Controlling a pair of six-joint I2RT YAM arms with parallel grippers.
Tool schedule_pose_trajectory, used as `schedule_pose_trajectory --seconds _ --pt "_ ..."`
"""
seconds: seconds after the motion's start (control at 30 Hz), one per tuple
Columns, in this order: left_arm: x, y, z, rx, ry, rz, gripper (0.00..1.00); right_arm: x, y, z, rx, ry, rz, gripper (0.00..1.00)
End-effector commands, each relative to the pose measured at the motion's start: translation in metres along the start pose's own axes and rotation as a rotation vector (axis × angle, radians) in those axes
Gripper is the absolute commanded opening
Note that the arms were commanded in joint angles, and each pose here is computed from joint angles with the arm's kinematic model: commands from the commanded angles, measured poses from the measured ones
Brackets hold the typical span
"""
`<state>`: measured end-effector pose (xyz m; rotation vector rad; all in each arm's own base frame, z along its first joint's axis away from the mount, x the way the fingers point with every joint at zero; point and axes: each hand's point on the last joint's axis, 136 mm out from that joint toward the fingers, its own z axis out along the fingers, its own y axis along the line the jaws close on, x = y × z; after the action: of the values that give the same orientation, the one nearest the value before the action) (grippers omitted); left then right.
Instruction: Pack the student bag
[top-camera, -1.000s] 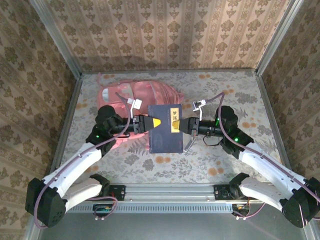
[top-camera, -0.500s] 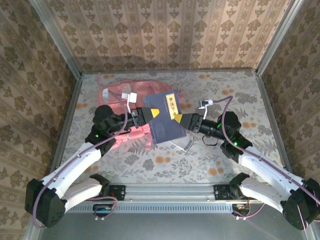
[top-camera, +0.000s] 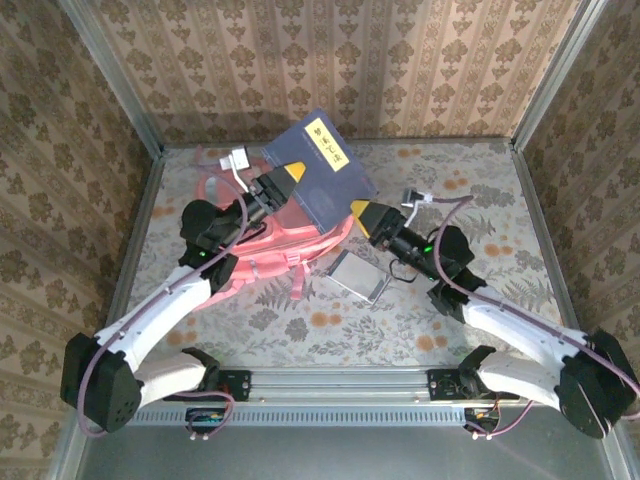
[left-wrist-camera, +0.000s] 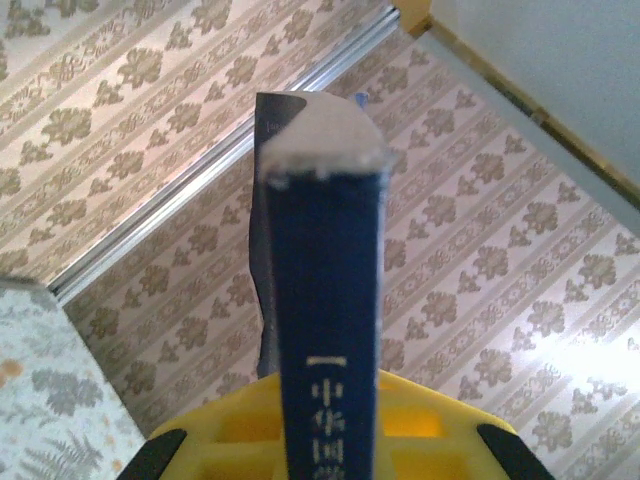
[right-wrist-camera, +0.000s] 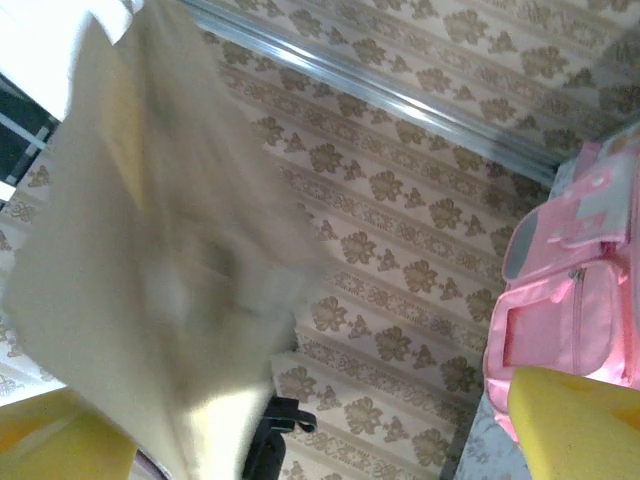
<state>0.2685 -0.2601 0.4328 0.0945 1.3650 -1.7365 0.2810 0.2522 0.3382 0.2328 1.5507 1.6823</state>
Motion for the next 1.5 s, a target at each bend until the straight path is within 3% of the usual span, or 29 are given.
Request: schedule_pose_trajectory --seconds 0.0,0.2,0.4,0.5,0.83,1.07,1.2,1.27,1.37,1.47 --pt "-0.027 -0.032 0.006 0.118 -0.093 0.008 0.0 -0.015 0.04 0.013 -0.143 -0.073 0.018 0.94" --pt "-0.023 -0.024 0.008 0.112 -0.102 -0.017 0.0 -0.027 0.065 0.026 -0.228 -0.137 -0.024 0.92" --pt "-0.019 -0.01 0.003 0.049 -0.11 -0.024 0.0 -0.039 0.072 0.02 -0.211 -0.205 -0.111 0.69" --pt "-0.015 0.009 -0.001 -0.025 -0.111 -0.042 0.0 -0.044 0.064 0.013 -0.142 -0.245 -0.156 0.51" --pt "-0.003 0.026 0.008 -0.027 -0.091 -0.102 0.0 -0.046 0.053 0.025 -0.124 -0.259 -0.164 0.38" --pt "0.004 0.038 0.008 -0.075 -0.066 -0.12 0.01 -0.054 0.034 0.021 -0.032 -0.292 -0.164 0.0" --pt "0.01 0.073 0.001 -0.227 0.021 -0.134 0.49 -0.064 0.003 0.0 0.123 -0.306 -0.187 0.0" --pt "0.017 0.096 -0.006 -0.337 0.092 -0.112 0.62 -0.069 -0.013 -0.019 0.21 -0.322 -0.216 0.0" --pt "0.029 0.136 -0.024 -0.607 0.233 -0.059 0.68 -0.074 -0.038 -0.048 0.37 -0.319 -0.266 0.0" --pt "0.025 0.159 -0.03 -0.758 0.316 0.019 0.68 -0.074 -0.055 -0.076 0.473 -0.311 -0.312 0.0"
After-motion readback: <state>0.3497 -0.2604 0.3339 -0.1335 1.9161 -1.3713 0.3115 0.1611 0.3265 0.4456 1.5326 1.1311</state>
